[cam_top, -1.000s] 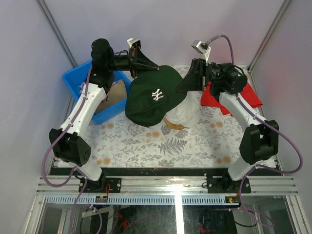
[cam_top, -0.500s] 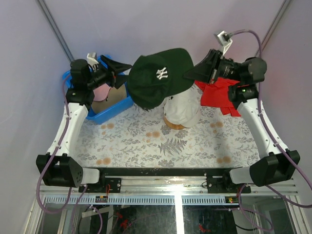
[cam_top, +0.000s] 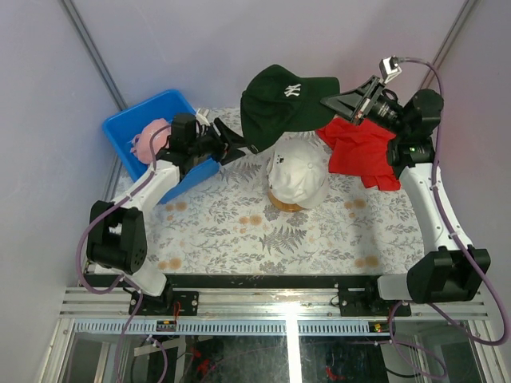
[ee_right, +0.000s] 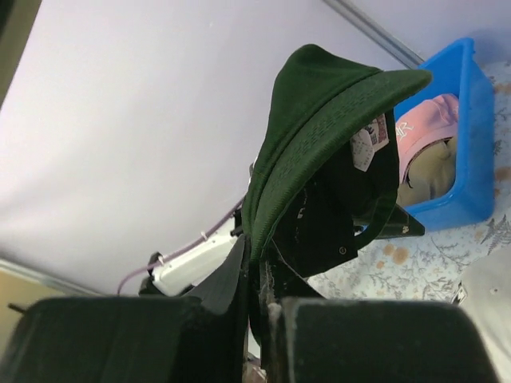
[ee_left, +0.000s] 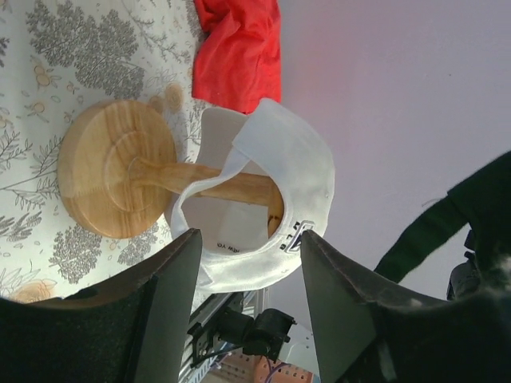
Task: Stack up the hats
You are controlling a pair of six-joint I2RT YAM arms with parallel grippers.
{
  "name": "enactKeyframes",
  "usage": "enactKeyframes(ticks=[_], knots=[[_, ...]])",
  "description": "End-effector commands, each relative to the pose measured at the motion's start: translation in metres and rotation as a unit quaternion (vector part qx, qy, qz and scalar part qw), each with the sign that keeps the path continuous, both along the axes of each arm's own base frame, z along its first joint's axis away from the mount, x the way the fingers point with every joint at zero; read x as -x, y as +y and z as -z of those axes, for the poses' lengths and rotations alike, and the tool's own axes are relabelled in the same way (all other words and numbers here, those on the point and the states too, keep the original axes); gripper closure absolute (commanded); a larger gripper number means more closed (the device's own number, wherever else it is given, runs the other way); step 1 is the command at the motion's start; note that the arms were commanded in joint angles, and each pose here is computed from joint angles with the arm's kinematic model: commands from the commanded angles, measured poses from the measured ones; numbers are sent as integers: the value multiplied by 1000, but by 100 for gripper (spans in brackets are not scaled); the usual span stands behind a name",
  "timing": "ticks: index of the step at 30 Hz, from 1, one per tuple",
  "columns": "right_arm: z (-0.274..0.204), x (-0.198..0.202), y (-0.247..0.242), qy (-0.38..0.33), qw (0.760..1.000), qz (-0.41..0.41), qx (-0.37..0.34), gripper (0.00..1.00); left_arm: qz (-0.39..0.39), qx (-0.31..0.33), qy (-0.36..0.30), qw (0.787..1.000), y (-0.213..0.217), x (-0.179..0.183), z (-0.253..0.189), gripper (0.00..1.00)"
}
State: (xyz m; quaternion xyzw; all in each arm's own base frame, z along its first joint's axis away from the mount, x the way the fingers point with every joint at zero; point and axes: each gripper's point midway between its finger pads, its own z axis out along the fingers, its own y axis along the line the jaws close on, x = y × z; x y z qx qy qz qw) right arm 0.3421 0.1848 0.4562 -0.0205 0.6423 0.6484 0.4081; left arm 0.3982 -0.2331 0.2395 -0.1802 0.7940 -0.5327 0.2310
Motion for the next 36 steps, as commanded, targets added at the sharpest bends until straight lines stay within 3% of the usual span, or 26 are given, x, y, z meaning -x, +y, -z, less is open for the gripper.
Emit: enactKeyframes(ticks=[1, 4, 9, 13, 21, 29, 33, 36], knots=[[-34, 16, -16, 25, 996, 52, -62, 100, 8, 28, -68, 997, -3, -10, -13, 46], [-35, 20, -33, 69, 987, 61, -129, 100, 12, 48, -67, 997, -6, -13, -10, 45], [-30, 24, -52, 161, 951, 61, -258, 100, 19, 55, -73, 996, -9, -19, -14, 44], [-45, 29, -56, 170, 940, 45, -293, 100, 22, 60, -67, 996, -6, -19, -11, 42], [-37, 30, -56, 179, 941, 53, -283, 100, 40, 50, -30, 997, -3, -8, 16, 42], [-37, 13, -55, 133, 961, 94, -224, 100, 41, 89, -81, 992, -4, -2, -45, 40], [-35, 4, -52, 116, 972, 115, -167, 100, 38, 70, -59, 995, -2, -7, -24, 37], [-32, 2, -51, 113, 975, 117, -151, 100, 40, 57, -39, 997, -1, -13, 3, 42]])
